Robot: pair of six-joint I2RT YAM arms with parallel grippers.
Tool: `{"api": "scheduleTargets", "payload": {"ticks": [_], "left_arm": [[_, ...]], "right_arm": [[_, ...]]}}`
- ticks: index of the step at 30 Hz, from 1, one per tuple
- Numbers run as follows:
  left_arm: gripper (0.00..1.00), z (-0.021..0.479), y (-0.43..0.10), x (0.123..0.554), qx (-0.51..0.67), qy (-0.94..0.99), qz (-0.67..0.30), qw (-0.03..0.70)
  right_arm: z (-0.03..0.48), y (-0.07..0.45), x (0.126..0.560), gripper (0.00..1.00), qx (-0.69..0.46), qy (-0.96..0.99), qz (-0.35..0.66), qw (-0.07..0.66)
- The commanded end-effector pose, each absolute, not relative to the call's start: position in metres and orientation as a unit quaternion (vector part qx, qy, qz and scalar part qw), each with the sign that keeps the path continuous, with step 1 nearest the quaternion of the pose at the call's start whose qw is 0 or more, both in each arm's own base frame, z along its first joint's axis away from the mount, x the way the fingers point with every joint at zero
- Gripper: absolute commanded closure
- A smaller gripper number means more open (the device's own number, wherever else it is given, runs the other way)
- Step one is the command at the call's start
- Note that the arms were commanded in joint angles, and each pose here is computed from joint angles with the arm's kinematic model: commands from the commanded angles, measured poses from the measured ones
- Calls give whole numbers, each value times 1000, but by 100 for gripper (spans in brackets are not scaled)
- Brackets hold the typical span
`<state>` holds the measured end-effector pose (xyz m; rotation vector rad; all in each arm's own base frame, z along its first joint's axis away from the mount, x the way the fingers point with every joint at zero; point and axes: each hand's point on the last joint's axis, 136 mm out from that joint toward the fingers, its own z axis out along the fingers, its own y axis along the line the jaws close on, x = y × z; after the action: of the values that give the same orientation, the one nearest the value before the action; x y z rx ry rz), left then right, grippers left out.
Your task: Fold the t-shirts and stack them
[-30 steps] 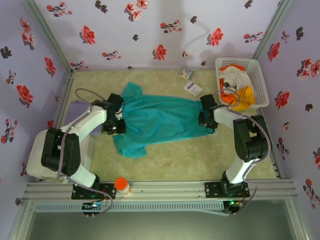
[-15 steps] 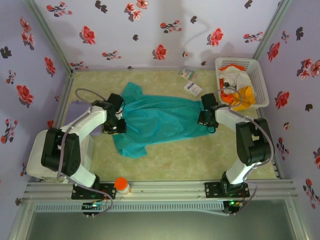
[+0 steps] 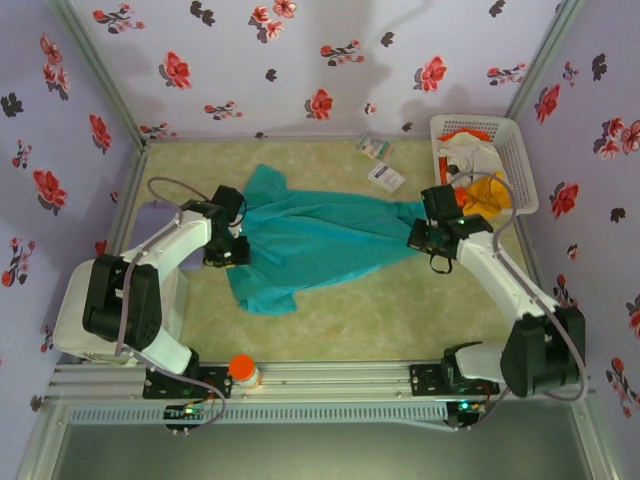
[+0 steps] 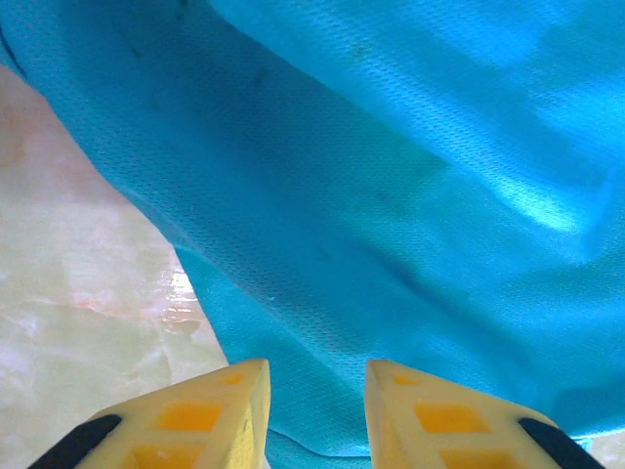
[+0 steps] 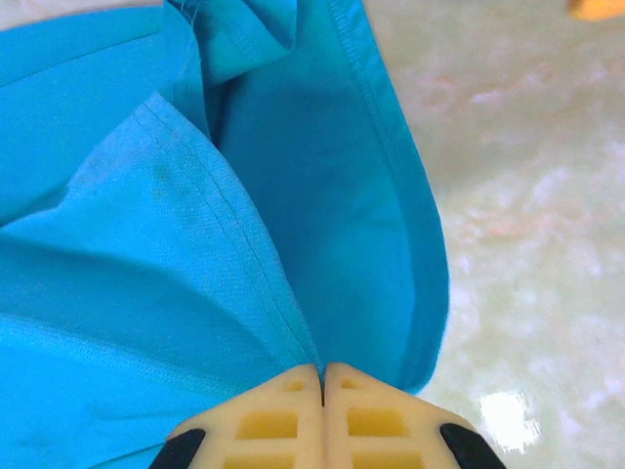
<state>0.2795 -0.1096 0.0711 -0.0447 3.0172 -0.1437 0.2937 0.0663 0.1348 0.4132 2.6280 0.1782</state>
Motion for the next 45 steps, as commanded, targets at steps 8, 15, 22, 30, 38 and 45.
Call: {"api": "scheduleTargets", "payload": {"ticks": [8, 15, 22, 30, 38, 45], "left_arm": [[69, 74, -111, 283, -15, 997, -56, 60], [70, 74, -110, 280, -18, 997, -55, 58], [66, 71, -110, 269, -26, 997, -62, 45], [58, 71, -118, 230, -43, 996, -76, 31], [57, 55, -133, 174, -78, 990, -114, 1], [56, 50, -145, 152, -96, 985, -139, 8]], "right_arm": [[109, 39, 183, 97, 237, 958, 49, 155], [89, 29, 153, 90, 283, 951, 23, 120], [120, 32, 189, 30, 292, 932, 57, 205], [132, 82, 258, 13, 222, 931, 138, 256], [105, 123, 295, 17, 196, 933, 173, 248], [78, 135, 304, 20, 193, 941, 165, 225]]}}
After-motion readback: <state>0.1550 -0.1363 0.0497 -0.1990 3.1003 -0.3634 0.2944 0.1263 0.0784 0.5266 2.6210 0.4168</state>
